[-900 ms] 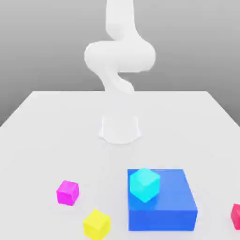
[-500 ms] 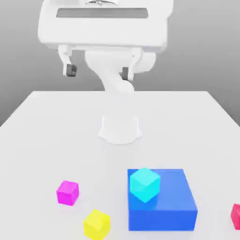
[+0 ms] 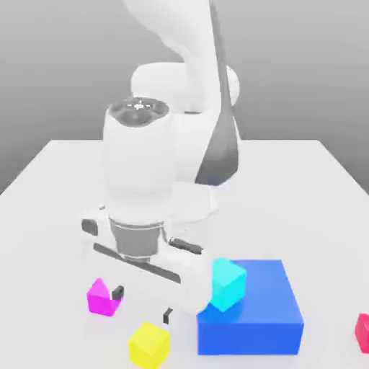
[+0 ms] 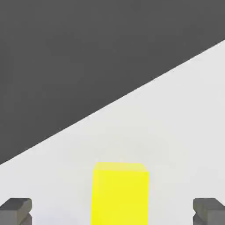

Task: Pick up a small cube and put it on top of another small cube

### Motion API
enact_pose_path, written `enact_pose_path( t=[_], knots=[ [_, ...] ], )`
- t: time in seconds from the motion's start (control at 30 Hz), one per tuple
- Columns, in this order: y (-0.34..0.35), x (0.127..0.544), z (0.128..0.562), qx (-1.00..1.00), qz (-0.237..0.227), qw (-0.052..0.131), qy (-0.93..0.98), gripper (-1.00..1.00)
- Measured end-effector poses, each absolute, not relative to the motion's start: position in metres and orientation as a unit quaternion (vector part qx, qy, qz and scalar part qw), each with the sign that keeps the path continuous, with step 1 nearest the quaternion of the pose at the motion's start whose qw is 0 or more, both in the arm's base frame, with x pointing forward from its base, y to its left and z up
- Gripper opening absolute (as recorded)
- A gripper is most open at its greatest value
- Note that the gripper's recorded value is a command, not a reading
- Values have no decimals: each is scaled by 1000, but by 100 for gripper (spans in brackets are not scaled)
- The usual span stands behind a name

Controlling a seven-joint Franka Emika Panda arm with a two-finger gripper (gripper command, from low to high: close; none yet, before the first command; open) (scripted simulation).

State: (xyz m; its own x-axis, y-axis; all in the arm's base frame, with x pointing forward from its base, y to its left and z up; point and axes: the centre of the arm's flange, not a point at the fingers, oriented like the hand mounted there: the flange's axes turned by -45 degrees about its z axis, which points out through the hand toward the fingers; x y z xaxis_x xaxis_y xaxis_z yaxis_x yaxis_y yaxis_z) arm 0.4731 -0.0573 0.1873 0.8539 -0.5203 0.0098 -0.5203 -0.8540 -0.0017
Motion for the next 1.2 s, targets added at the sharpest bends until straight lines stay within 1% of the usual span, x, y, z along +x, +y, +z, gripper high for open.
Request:
enact_pose_path(
  t=[0.1,0.13,0.37,0.5,0.57,0.67,0.8,0.9,0.97,1.0,1.03,1.1,1.13,1.2],
  knots=[
    [-57,472,148,962,1,-1,-273,0],
    [-57,471,136,962,0,0,-273,-100],
    [-57,471,133,962,1,0,-273,-100],
    [-57,471,175,962,1,-1,-273,-100],
    [-43,482,197,965,8,-6,-263,-100],
    [28,501,211,978,7,-10,-208,-100],
    [128,505,225,991,5,-13,-136,-100],
    [203,492,234,997,3,-12,-80,-100],
    [254,476,239,999,2,-11,-43,-100],
    [279,465,238,1000,1,-8,-22,-100],
    [301,455,228,1000,1,-5,-5,-100],
    [318,447,201,1000,1,-2,8,-100],
    [320,445,186,1000,1,-2,11,100],
    [320,445,186,1000,1,-2,11,100]
  ],
)
